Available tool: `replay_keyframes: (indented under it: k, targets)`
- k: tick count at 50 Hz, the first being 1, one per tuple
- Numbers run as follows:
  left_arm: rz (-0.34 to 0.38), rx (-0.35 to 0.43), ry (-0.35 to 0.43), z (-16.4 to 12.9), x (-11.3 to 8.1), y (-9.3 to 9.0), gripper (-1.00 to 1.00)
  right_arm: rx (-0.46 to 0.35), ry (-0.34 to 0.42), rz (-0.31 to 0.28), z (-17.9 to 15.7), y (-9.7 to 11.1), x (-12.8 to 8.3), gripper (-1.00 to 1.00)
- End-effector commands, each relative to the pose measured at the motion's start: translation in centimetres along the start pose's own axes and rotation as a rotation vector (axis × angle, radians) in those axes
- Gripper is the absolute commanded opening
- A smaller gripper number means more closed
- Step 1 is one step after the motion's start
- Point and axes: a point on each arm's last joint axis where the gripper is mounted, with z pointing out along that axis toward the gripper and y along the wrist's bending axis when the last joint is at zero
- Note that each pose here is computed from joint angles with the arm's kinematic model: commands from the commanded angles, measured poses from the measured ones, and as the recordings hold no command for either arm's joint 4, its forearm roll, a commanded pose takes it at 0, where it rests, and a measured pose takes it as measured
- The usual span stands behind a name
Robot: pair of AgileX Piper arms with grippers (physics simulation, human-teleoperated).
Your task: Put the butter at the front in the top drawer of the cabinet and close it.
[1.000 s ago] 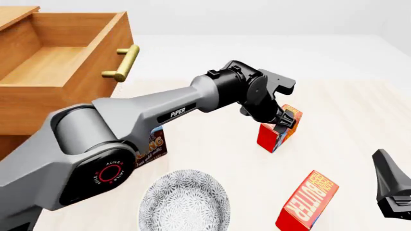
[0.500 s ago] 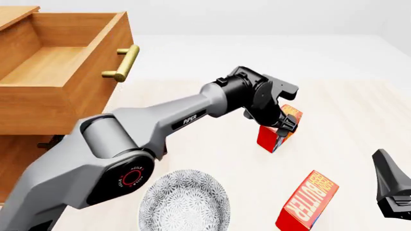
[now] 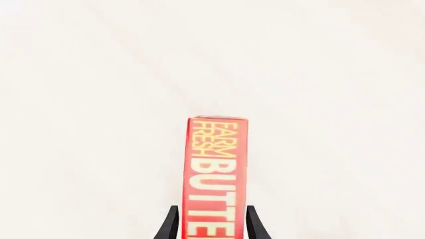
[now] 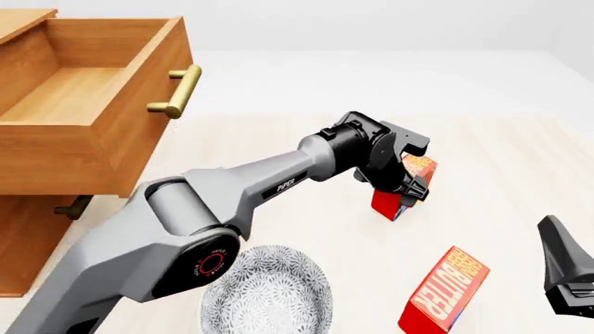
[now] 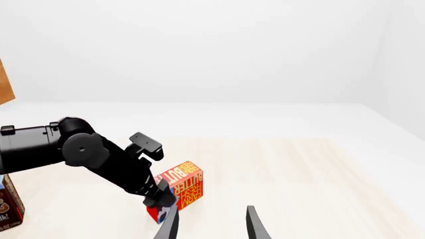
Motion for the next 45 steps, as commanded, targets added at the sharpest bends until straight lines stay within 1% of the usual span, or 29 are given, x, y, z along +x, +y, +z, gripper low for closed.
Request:
replay_keyframes:
  k: [1,9,12,14,15,17,19,20,21,22,23,25,26,27,28,31,32,33,35,37,38,39,42,43,45]
  targets:
    - [-0.008,0.001,0.016,1.7,0.7,-0.2,1.0,0.0,0.0,0.0,0.0,0.0,0.0,1.0]
    - [-0.008,0.005,0.02,2.2,0.8,-0.7,1.0,0.0,0.0,0.0,0.0,0.0,0.0,1.0]
    - [-0.017,0.012,0.015,2.4,0.9,-1.3,1.0,0.0,0.0,0.0,0.0,0.0,0.0,1.0]
    - [-0.018,0.012,0.016,2.4,1.0,-1.3,1.0,0.0,0.0,0.0,0.0,0.0,0.0,1.0]
    - [-0.017,0.012,0.013,2.2,0.9,-1.3,-1.0,0.0,0.0,0.0,0.0,0.0,0.0,1.0]
    - [-0.02,0.013,0.006,1.6,0.7,-1.3,-1.0,0.0,0.0,0.0,0.0,0.0,0.0,1.0]
    - [-0.017,0.009,0.0,0.9,0.3,-0.9,-1.0,0.0,0.0,0.0,0.0,0.0,0.0,1.0]
    - [-0.019,0.011,-0.017,-0.1,0.0,-0.8,-1.0,0.0,0.0,0.0,0.0,0.0,0.0,1.0]
    - [-0.018,0.012,-0.019,-0.5,-0.1,-0.9,-1.0,0.0,0.0,0.0,0.0,0.0,0.0,1.0]
    - [-0.018,0.012,-0.019,-0.5,-0.1,-0.9,-1.0,0.0,0.0,0.0,0.0,0.0,0.0,1.0]
    - [-0.016,0.008,-0.032,-1.4,-0.6,-0.4,-1.0,0.0,0.0,0.0,0.0,0.0,0.0,1.0]
    - [-0.008,0.009,-0.04,-2.6,-0.9,-0.4,-1.0,0.0,0.0,0.0,0.0,0.0,0.0,1.0]
    - [-0.004,0.006,-0.051,-3.7,-1.4,-0.1,-1.0,0.0,0.0,0.0,0.0,0.0,0.0,1.0]
    - [-0.004,0.006,-0.051,-3.8,-1.3,-0.1,-1.0,0.0,0.0,0.0,0.0,0.0,0.0,1.0]
    - [-0.001,0.007,-0.068,-5.0,-1.7,-0.1,-1.0,0.0,0.0,0.0,0.0,0.0,0.0,1.0]
    - [0.002,0.007,-0.089,-6.8,-2.1,0.1,-1.0,0.0,0.0,0.0,0.0,0.0,0.0,1.0]
    - [0.0,0.009,-0.099,-7.4,-2.2,0.0,-1.0,0.0,0.0,0.0,0.0,0.0,0.0,1.0]
    - [0.0,0.009,-0.099,-7.4,-2.1,0.0,-1.0,0.0,0.0,0.0,0.0,0.0,0.0,1.0]
    - [0.001,0.009,-0.12,-9.5,-2.4,0.2,-1.0,0.0,0.0,0.0,0.0,0.0,0.0,1.0]
    - [0.004,0.012,-0.121,-10.3,-2.3,-0.1,-1.0,0.0,0.0,0.001,0.0,0.0,0.0,1.0]
    - [0.001,0.02,-0.14,-11.8,-2.3,-0.5,-1.0,0.0,0.0,0.001,0.0,0.0,0.0,1.0]
    - [0.001,0.02,-0.14,-11.8,-2.2,-0.5,-1.0,0.0,0.0,0.001,0.0,0.0,0.0,1.0]
    - [0.01,0.015,-0.141,-13.8,-2.3,-0.1,-1.0,0.0,0.0,0.001,0.0,0.0,0.0,1.0]
    - [0.01,0.015,-0.141,-13.8,-2.3,-0.1,-1.0,0.0,0.0,0.001,0.0,0.0,0.0,1.0]
    - [0.01,0.015,-0.146,-14.7,-2.3,-0.1,-1.0,0.0,0.0,0.0,0.0,0.0,0.0,1.0]
